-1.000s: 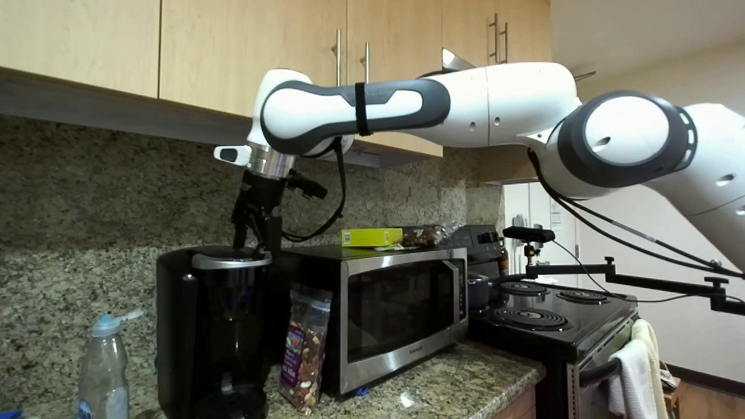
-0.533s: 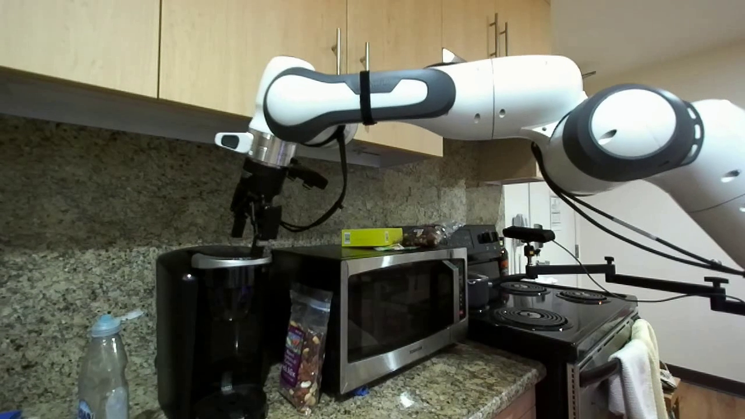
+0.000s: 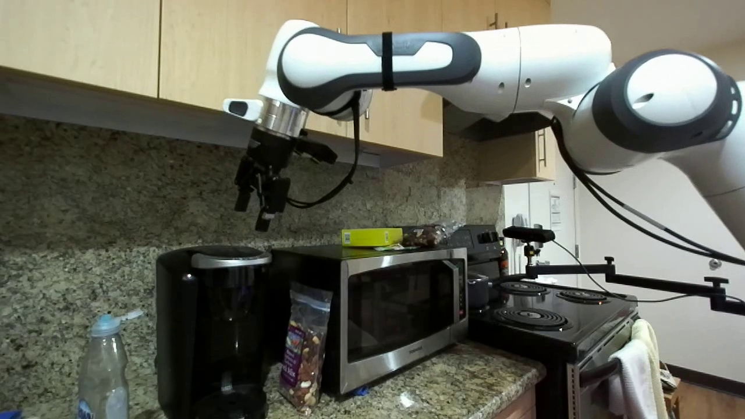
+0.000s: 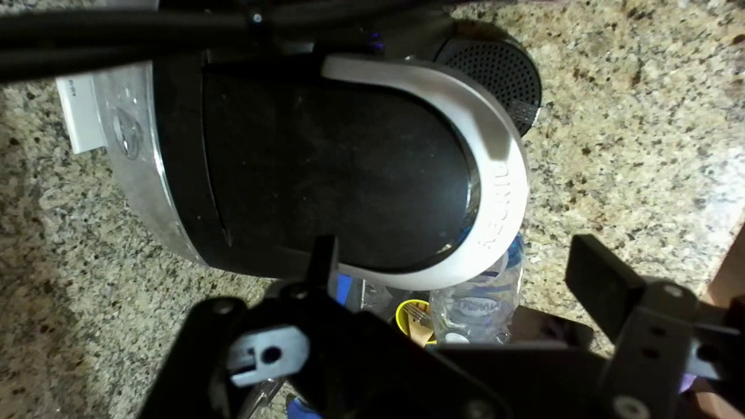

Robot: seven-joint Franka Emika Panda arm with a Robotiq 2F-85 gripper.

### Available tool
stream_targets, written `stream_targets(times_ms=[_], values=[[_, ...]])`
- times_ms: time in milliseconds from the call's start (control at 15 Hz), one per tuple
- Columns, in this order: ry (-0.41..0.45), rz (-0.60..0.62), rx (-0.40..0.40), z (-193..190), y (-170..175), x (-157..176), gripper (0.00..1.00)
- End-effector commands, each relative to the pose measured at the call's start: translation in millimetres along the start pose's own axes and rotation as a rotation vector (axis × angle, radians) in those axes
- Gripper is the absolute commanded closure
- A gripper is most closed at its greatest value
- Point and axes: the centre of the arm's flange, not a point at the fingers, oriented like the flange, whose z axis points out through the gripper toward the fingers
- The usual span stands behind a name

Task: Close the coffee maker lid

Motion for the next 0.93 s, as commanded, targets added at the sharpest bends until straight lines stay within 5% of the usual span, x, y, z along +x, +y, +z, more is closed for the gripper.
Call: stream_targets(times_ms=[0,267,867], values=[[-0.063,-0.002,-0.006,-20,-50,-17,0.0],[-0.114,-0.015,-0.02,-33,-84,-24,0.0],[-0.057,-0.059,-0.094,-32,-162,-46,0.0]])
